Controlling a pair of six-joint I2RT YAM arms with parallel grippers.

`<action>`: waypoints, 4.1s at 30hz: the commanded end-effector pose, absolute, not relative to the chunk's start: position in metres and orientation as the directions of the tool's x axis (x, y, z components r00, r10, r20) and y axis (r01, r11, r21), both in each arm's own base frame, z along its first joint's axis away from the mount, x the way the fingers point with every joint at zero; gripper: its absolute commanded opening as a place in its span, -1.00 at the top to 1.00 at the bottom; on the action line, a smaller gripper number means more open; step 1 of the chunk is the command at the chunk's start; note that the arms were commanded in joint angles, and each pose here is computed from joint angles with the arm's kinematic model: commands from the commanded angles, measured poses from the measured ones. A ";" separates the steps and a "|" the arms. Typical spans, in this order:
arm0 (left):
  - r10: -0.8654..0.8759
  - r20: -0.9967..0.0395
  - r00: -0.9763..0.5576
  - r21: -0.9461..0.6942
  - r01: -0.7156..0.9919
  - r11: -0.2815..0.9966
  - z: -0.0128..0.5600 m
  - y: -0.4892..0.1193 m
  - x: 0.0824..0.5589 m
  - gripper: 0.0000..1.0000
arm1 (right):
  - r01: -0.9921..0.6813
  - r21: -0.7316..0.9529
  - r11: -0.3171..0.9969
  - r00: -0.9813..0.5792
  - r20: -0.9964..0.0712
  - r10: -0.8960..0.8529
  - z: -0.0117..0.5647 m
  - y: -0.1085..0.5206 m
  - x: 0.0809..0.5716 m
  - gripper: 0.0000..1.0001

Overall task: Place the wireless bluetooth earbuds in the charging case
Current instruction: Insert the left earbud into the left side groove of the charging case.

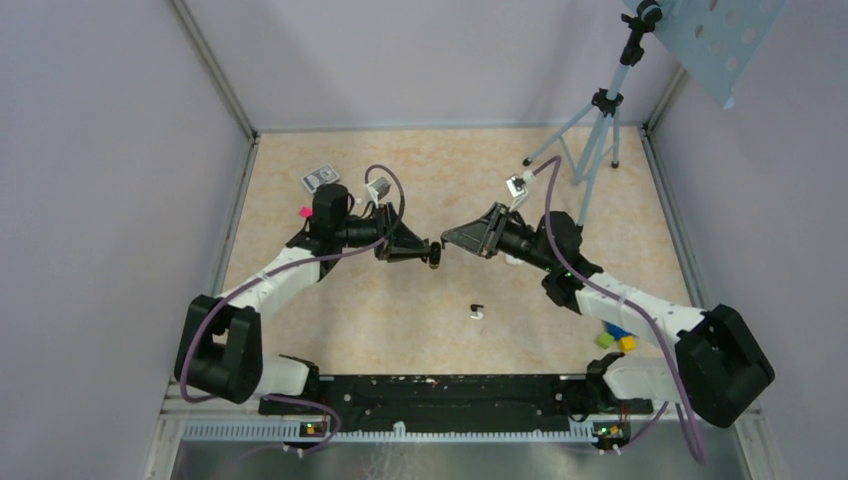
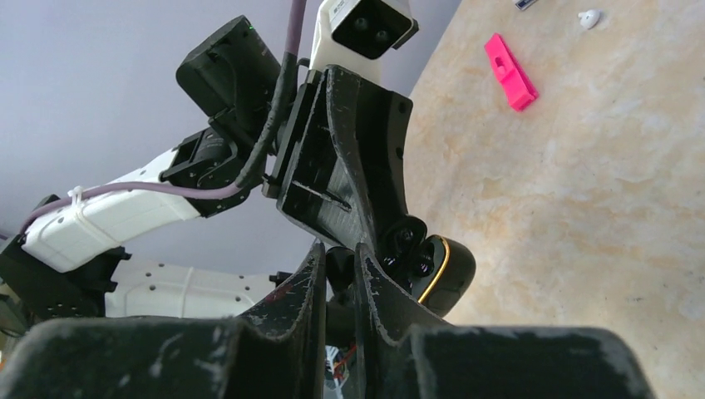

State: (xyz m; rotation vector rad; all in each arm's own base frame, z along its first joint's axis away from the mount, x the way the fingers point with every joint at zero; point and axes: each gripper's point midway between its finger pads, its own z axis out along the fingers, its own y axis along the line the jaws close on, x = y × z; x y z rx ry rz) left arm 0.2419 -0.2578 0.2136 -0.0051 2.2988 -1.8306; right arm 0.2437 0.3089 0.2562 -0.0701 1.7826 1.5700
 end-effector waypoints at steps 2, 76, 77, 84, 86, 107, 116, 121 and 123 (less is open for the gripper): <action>-0.135 -0.167 -0.977 -0.970 0.139 0.200 0.225 -0.262 0.247 1.00 | -0.611 0.766 0.199 -0.659 -0.631 0.409 0.286 0.327 0.246 1.00; -0.094 0.246 -0.965 -0.963 -0.254 0.088 0.223 -0.266 0.237 1.00 | -0.676 0.721 0.150 -0.629 -0.671 0.392 0.251 0.324 0.226 1.00; -0.096 0.250 -0.963 -0.962 -0.259 0.084 0.223 -0.266 0.237 1.00 | -0.676 0.721 0.151 -0.628 -0.671 0.395 0.252 0.324 0.226 1.00; -0.120 0.278 -0.953 -0.956 -0.287 0.059 0.223 -0.265 0.236 1.00 | -0.672 0.727 0.138 -0.634 -0.662 0.401 0.250 0.324 0.225 1.00; -0.128 0.282 -0.951 -0.956 -0.290 0.053 0.223 -0.265 0.236 1.00 | -0.671 0.729 0.136 -0.636 -0.659 0.401 0.249 0.324 0.224 1.00; -0.162 0.332 -0.929 -0.942 -0.336 -0.005 0.227 -0.262 0.237 1.00 | -0.666 0.736 0.124 -0.643 -0.651 0.404 0.245 0.329 0.224 1.00; -0.165 0.341 -0.926 -0.940 -0.340 -0.031 0.230 -0.263 0.240 1.00 | -0.659 0.741 0.133 -0.647 -0.648 0.403 0.240 0.327 0.223 1.00; -0.171 0.342 -0.924 -0.939 -0.341 -0.034 0.229 -0.262 0.241 1.00 | -0.659 0.739 0.139 -0.648 -0.651 0.396 0.237 0.326 0.222 1.00; -0.173 0.345 -0.923 -0.938 -0.343 -0.039 0.229 -0.262 0.240 1.00 | -0.658 0.740 0.142 -0.648 -0.652 0.394 0.235 0.325 0.221 1.00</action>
